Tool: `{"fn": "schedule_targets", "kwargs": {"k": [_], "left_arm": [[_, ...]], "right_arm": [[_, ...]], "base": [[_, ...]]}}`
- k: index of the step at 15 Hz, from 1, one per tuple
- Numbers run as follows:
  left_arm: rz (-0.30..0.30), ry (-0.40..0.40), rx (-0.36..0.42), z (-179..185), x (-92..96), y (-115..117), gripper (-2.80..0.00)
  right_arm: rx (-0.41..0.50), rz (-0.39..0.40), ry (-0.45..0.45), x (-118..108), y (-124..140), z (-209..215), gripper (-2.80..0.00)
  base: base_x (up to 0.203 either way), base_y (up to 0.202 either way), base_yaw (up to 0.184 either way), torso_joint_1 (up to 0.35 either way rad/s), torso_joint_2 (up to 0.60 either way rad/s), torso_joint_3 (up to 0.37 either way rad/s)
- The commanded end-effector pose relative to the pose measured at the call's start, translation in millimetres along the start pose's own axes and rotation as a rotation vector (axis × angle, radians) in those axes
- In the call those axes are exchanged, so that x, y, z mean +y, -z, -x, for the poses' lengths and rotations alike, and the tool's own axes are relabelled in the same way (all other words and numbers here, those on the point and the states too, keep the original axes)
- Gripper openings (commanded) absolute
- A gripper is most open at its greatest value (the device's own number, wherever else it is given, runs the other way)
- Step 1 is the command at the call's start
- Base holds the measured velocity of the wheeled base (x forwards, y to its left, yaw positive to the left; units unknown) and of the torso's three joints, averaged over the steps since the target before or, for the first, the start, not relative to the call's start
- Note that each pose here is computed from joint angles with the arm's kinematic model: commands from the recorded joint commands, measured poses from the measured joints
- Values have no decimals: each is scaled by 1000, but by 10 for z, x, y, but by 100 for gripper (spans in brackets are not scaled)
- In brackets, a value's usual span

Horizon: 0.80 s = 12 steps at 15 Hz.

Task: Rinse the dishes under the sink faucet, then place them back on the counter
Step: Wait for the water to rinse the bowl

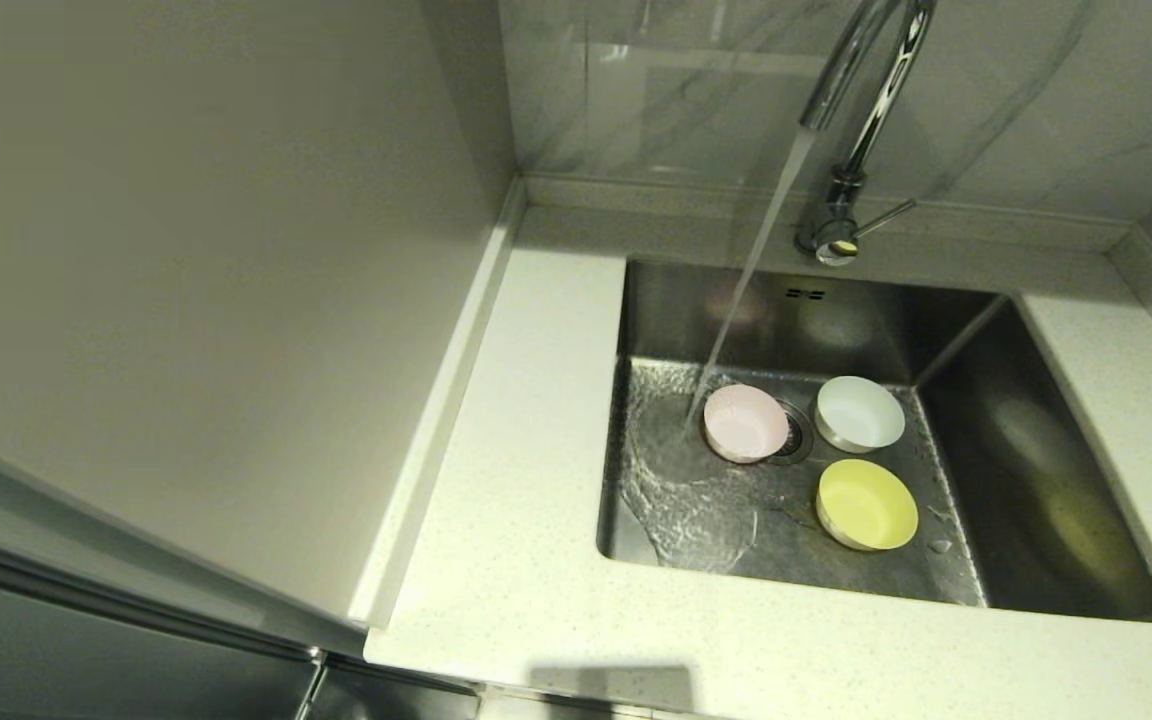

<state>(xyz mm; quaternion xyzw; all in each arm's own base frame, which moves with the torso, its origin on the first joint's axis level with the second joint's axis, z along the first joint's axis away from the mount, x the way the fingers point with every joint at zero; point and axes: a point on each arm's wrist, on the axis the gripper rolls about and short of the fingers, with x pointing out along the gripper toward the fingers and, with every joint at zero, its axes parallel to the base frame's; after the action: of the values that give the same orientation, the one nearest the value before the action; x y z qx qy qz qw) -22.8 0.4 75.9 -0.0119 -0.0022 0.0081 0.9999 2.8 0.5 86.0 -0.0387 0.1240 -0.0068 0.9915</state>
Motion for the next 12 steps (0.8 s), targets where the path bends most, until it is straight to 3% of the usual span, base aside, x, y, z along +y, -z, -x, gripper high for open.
{"fn": "schedule_targets", "kwargs": {"k": [1, 5, 12], "left_arm": [[1, -1, -2, 1, 0, 0, -280], [1, -1, -2, 1, 0, 0, -280], [1, -1, -2, 1, 0, 0, -280]], "right_arm": [[-68, -18, -10, 3, 97, 92, -280], [-240, -44, -25, 3, 167, 217, -280], [-243, -55, -25, 2, 169, 220, -280]], "base": [[0, 0, 0, 0, 0, 0], [0, 0, 0, 0, 0, 0], [0, 0, 0, 0, 0, 0]]}}
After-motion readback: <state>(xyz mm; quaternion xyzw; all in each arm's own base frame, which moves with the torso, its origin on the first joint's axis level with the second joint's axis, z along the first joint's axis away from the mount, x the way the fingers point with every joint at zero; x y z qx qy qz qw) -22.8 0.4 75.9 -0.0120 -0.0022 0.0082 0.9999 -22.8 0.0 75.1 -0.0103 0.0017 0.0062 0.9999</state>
